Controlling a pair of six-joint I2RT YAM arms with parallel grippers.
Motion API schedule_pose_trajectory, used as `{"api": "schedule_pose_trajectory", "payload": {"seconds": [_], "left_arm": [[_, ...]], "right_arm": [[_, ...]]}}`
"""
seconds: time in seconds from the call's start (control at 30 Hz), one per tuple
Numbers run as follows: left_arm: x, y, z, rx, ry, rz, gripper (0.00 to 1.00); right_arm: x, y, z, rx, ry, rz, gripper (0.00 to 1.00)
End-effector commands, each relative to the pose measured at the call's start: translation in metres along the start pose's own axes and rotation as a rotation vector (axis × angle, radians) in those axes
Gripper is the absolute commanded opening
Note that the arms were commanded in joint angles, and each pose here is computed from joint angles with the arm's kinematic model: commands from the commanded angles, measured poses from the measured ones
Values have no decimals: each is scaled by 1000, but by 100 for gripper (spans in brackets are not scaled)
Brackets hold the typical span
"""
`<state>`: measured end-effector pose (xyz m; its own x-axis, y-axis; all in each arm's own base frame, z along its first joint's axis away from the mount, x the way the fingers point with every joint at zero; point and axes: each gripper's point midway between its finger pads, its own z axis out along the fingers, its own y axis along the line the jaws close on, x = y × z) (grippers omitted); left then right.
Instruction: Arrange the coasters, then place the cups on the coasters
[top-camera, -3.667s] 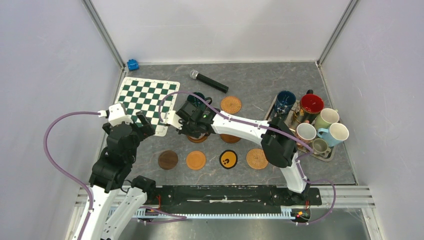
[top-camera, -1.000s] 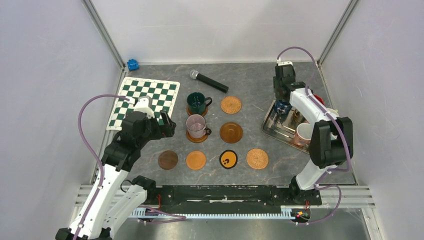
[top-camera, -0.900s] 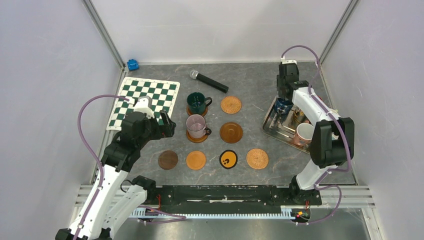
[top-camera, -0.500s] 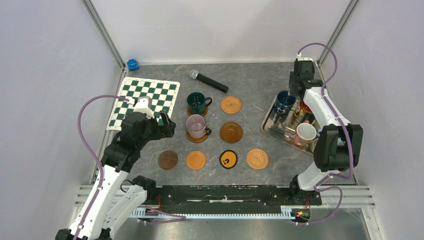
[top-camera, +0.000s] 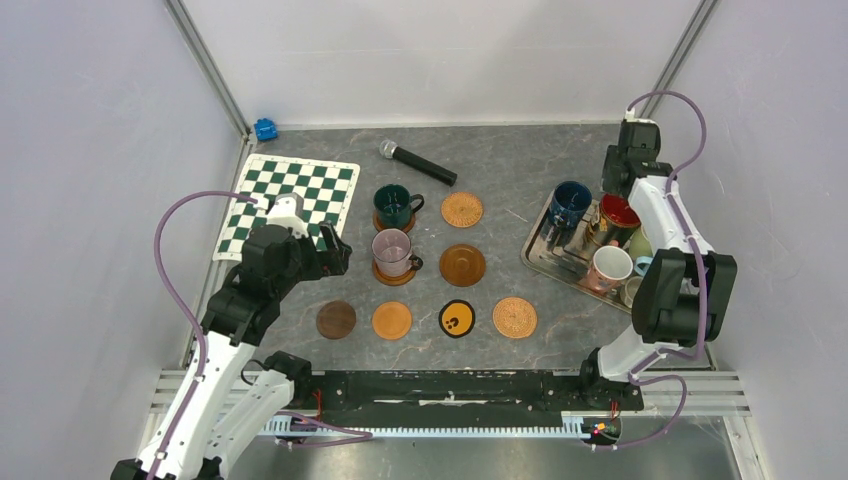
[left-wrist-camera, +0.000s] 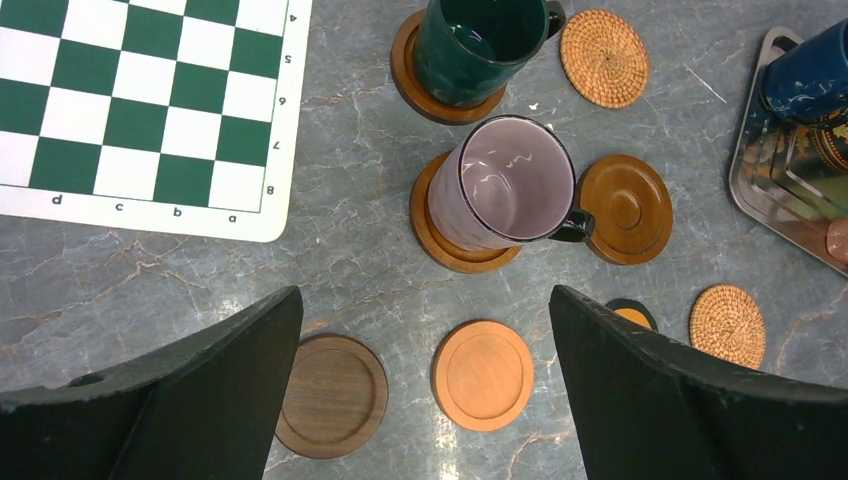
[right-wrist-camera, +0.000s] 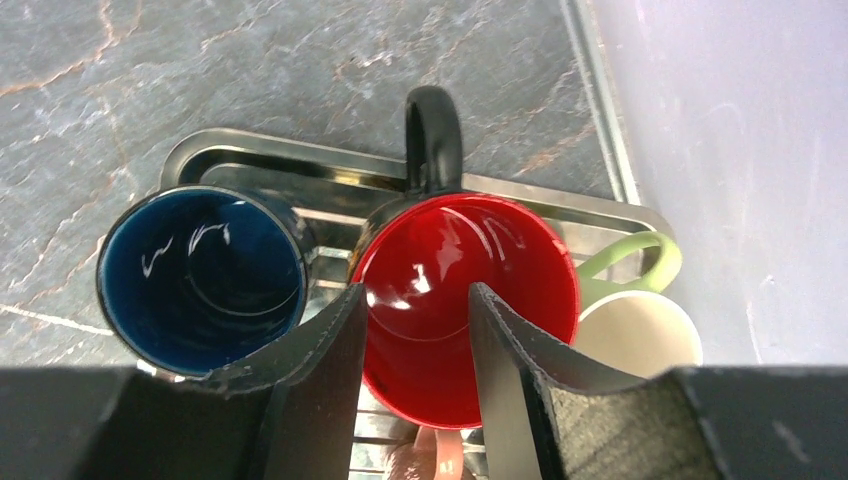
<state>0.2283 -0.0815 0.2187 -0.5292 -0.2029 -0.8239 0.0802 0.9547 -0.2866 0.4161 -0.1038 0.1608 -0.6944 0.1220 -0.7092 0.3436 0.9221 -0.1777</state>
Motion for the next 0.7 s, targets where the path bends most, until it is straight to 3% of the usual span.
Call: {"api": "schedule_pose_trajectory", "payload": {"seconds": [0.0, 0.67], "left_arm": [[-6, -5, 2, 35, -28, 55, 100], [-7, -4, 1, 32, -30, 56, 100]], "right_arm": [[2, 11, -5, -74, -12, -17, 44], [62, 22, 18, -115, 104, -89, 38]]}}
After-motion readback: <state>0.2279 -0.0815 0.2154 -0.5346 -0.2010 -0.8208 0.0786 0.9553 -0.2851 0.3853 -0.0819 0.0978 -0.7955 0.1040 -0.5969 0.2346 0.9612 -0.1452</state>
